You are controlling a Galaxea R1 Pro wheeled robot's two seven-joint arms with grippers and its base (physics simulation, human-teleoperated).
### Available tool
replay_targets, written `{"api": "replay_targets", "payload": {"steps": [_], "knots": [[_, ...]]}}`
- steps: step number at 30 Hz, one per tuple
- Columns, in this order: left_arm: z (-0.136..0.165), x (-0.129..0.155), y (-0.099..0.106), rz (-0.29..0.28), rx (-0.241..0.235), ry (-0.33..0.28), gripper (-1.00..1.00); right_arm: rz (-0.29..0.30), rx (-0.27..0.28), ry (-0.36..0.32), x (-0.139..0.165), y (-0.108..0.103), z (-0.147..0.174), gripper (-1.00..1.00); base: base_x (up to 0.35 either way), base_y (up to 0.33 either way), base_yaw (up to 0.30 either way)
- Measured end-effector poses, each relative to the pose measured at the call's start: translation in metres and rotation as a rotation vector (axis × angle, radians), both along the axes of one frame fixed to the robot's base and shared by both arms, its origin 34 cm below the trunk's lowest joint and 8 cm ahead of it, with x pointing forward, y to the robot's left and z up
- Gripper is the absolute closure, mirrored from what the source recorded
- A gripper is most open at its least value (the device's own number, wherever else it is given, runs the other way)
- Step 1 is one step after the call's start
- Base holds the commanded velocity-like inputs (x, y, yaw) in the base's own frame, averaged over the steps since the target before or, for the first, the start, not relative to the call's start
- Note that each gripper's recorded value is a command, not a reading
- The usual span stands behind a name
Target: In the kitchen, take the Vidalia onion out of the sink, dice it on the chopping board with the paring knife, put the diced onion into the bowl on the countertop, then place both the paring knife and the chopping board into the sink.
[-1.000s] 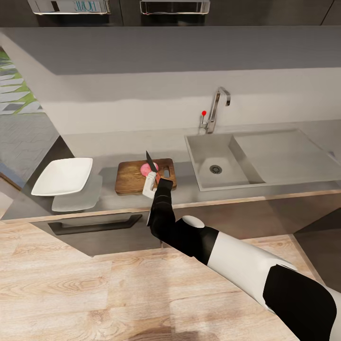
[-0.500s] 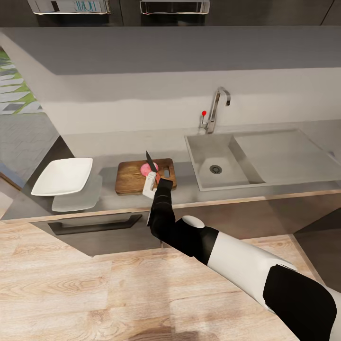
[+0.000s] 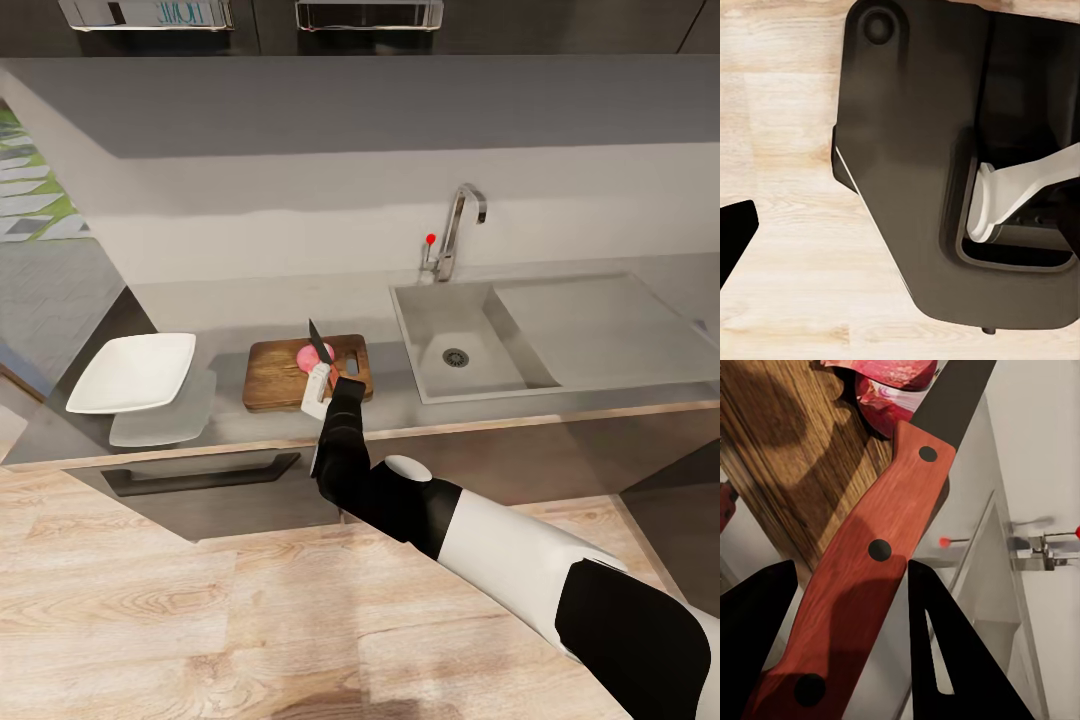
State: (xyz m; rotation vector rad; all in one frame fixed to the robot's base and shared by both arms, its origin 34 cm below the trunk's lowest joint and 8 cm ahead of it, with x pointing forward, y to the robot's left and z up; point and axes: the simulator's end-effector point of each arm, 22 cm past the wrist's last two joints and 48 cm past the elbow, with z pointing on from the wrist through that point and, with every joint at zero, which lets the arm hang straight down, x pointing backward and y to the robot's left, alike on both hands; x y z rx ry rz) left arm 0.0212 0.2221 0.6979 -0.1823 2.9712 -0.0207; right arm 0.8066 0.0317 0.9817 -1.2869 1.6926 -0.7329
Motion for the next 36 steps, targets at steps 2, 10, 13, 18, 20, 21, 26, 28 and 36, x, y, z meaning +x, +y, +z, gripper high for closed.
{"api": "replay_targets", "payload": {"steps": [2,10,13,18,20,21,26,28,36], "knots": [[0.0,0.0,0.0,0.0,0.0,0.0,-1.0,0.0,0.0,0.0,0.0,0.0,0.0,1.0,0.0,0.0,0.0],[0.0,0.0,0.0,0.0,0.0,0.0,-1.0,0.0,0.001,0.008,-0.003,0.0,-0.004,1.0,0.0,0.0,0.0],[0.0,0.0,0.0,0.0,0.0,0.0,-1.0,0.0,0.0,0.022,-0.008,0.0,-0.011,1.0,0.0,0.0,0.0],[0.0,0.0,0.0,0.0,0.0,0.001,-1.0,0.0,-0.001,0.026,-0.01,0.0,-0.013,1.0,0.0,0.0,0.0],[0.0,0.0,0.0,0.0,0.0,0.001,-1.0,0.0,-0.001,0.026,-0.01,0.0,-0.013,1.0,0.0,0.0,0.0],[0.0,0.0,0.0,0.0,0.0,0.001,-1.0,0.0,-0.001,0.026,-0.01,0.0,-0.013,1.0,0.0,0.0,0.0],[0.0,-0.001,0.0,0.0,0.0,0.002,-1.0,0.0,-0.001,0.027,-0.01,0.0,-0.014,1.0,0.0,0.0,0.0],[0.0,-0.001,0.0,0.0,0.0,0.002,-1.0,0.0,-0.001,0.027,-0.01,0.0,-0.014,1.0,0.0,0.0,0.0],[0.0,-0.001,0.0,0.0,0.0,0.002,-1.0,0.0,-0.001,0.027,-0.01,0.0,-0.014,1.0,0.0,0.0,0.0]]}}
